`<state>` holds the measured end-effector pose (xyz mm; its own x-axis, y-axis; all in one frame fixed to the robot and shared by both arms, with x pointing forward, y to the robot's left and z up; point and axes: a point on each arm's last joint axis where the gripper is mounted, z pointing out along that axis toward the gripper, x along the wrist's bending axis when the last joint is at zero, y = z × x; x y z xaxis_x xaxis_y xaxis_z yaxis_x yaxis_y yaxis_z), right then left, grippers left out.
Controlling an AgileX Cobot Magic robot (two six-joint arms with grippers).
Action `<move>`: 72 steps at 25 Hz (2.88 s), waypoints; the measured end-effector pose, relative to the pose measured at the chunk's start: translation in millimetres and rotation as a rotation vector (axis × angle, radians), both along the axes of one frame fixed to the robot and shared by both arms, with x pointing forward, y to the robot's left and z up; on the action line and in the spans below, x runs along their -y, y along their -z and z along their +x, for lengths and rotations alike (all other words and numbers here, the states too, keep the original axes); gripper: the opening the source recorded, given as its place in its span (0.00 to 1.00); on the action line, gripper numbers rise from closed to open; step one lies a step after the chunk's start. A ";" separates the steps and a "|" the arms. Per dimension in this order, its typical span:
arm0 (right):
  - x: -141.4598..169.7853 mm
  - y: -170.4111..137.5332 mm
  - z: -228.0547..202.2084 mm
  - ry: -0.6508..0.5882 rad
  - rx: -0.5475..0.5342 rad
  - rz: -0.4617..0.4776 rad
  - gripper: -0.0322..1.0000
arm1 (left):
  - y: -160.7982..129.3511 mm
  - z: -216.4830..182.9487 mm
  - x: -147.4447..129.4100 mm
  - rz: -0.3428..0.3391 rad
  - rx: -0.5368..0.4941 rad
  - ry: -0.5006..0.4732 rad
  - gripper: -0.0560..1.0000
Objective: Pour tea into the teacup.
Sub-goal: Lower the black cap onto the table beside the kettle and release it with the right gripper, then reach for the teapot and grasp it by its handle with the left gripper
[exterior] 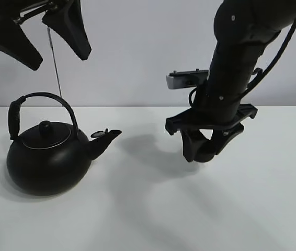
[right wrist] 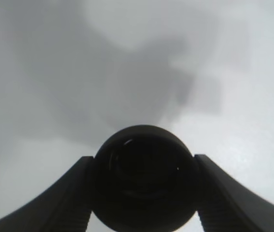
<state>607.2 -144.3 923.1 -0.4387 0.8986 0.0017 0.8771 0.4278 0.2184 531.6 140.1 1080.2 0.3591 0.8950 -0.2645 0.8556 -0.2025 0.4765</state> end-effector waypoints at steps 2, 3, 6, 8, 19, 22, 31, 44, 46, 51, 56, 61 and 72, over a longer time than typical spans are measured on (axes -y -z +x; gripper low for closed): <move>-3.1 -8.9 1.8 0.008 0.019 0.028 0.41 | 0.0 0.0 0.0 0.000 0.000 0.000 0.60; -4.8 -11.0 2.6 0.006 0.025 0.034 0.41 | 0.0 0.0 0.0 0.000 0.000 0.000 0.60; -15.7 -12.7 -0.6 -0.022 0.032 0.041 0.41 | 0.0 0.0 0.0 0.000 0.000 0.000 0.60; -27.6 -13.3 -4.7 -0.050 0.045 0.050 0.41 | 0.0 0.0 0.0 0.000 0.000 0.000 0.60; -82.3 8.7 -11.2 -0.169 0.064 0.055 0.41 | 0.0 0.0 0.0 0.000 0.000 0.000 0.60; -85.8 13.3 -8.7 -0.169 0.067 0.037 0.41 | 0.0 0.0 0.0 0.000 0.000 0.000 0.60; -83.6 20.0 -7.1 -0.167 0.060 -0.001 0.41 | 0.0 0.0 0.0 0.000 0.000 0.000 0.60; -83.2 22.7 -7.6 -0.166 0.050 -0.008 0.42 | 0.0 0.0 0.0 0.000 0.000 0.000 0.60; -83.2 22.7 -7.6 -0.165 0.050 -0.008 0.44 | 0.0 0.0 0.0 0.000 0.000 0.000 0.60; -83.1 22.7 -7.6 -0.161 0.048 -0.007 0.48 | 0.0 0.0 0.0 0.000 0.000 0.000 0.60; -80.2 15.1 -9.8 -0.158 0.028 -0.033 0.66 | 0.0 0.0 0.0 0.000 0.000 0.000 0.60; -54.1 -31.2 -3.4 -0.055 0.056 -0.057 0.69 | 0.0 0.0 0.0 0.000 0.000 0.000 0.60; 13.0 -136.8 -5.4 0.263 0.162 0.229 0.69 | 0.0 0.0 0.0 0.000 0.000 0.000 0.60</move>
